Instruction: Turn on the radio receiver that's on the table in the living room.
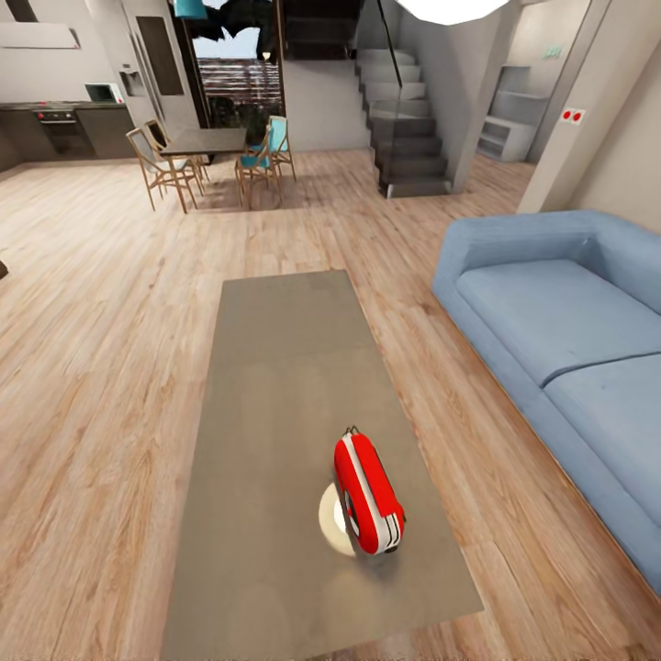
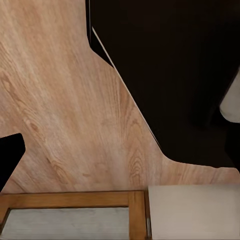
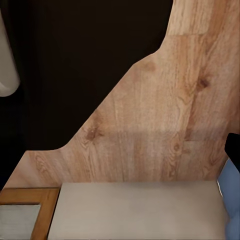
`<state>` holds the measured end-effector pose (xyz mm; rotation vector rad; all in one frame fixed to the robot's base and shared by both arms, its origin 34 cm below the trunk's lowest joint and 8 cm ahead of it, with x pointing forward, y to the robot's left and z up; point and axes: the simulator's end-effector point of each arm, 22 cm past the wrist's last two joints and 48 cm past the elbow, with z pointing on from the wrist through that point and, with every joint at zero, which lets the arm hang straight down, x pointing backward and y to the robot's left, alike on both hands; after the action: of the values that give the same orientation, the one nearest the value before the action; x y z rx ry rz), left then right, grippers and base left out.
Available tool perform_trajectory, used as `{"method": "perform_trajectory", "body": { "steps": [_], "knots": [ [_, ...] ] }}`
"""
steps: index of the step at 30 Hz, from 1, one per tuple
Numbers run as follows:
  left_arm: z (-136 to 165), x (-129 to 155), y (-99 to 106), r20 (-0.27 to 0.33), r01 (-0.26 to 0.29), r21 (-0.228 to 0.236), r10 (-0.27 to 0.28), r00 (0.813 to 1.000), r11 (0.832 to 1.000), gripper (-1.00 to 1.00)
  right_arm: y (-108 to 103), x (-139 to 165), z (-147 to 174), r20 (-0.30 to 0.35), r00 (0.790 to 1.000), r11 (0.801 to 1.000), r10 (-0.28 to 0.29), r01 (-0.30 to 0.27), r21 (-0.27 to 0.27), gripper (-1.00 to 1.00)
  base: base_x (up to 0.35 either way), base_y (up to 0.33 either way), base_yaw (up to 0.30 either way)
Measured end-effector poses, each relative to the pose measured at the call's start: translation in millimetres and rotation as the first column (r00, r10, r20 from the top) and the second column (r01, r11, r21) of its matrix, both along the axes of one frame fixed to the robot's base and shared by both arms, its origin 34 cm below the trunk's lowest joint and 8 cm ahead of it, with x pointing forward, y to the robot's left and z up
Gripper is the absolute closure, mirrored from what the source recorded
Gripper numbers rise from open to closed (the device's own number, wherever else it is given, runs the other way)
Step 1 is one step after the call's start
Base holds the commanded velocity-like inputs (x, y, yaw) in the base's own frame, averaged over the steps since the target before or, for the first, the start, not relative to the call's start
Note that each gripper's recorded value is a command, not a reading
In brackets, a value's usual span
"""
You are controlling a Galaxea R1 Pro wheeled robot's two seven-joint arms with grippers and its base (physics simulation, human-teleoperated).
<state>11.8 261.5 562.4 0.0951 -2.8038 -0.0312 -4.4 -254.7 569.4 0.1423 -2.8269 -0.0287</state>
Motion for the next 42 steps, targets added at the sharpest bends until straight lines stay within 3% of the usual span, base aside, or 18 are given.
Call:
{"method": "perform_trajectory", "body": {
  "steps": [42],
  "knots": [
    [9.2,-24.7,0.0,-0.068,-0.001,0.000,0.001,0.998,1.000,-1.00,0.6,-24.2,10.3,-0.068,0.998,1.000,0.000,0.000,0.001,-1.00,0.000,0.000,0.000]
  ]
}}
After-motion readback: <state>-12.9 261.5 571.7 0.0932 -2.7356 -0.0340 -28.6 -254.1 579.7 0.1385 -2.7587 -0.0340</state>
